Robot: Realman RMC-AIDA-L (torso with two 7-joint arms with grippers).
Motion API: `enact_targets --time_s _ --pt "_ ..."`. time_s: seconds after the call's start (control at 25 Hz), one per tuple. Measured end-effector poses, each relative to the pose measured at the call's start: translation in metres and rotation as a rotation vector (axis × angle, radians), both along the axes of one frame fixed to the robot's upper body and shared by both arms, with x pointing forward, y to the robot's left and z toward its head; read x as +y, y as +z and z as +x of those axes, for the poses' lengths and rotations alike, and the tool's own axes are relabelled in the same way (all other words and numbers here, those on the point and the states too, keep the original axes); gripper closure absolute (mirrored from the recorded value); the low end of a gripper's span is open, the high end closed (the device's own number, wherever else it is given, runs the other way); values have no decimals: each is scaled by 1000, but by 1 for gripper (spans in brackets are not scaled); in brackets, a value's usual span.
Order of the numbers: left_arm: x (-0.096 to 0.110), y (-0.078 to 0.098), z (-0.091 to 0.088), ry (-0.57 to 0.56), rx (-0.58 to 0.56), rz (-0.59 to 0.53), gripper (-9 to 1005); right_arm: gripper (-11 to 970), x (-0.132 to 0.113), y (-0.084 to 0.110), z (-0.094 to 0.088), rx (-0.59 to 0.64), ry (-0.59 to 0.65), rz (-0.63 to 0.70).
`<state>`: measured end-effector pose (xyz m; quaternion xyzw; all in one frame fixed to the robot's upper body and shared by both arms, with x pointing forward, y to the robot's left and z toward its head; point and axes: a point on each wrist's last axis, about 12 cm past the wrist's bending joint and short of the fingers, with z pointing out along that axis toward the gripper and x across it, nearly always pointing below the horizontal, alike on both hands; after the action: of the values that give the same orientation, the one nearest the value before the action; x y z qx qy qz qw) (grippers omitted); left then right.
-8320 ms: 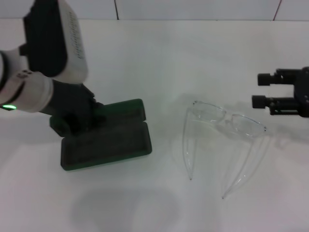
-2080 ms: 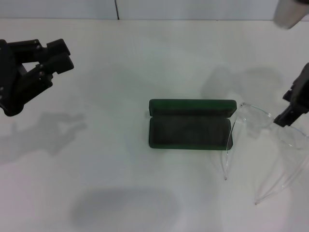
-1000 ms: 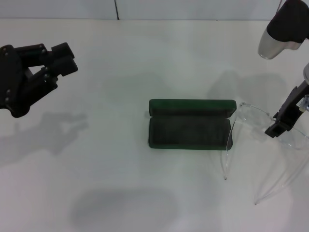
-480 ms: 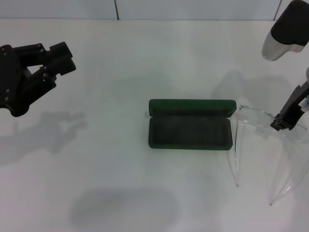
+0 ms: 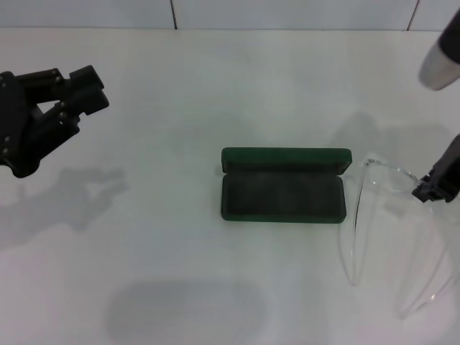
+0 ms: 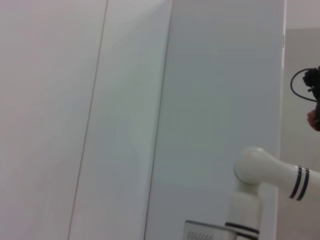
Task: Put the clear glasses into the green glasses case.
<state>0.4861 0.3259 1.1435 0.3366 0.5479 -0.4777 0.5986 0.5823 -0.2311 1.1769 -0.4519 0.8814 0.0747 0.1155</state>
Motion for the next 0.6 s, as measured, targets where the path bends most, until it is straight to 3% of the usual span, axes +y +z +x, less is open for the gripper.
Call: enact_targets --time_s 0.24,0.6 --pt "-2 1 -1 -8 -8 -16 813 865 -10 22 -23 7 2 162" --pt "-2 9 -6 -51 -51 -75 816 866 -40 53 -43 -93 2 370"
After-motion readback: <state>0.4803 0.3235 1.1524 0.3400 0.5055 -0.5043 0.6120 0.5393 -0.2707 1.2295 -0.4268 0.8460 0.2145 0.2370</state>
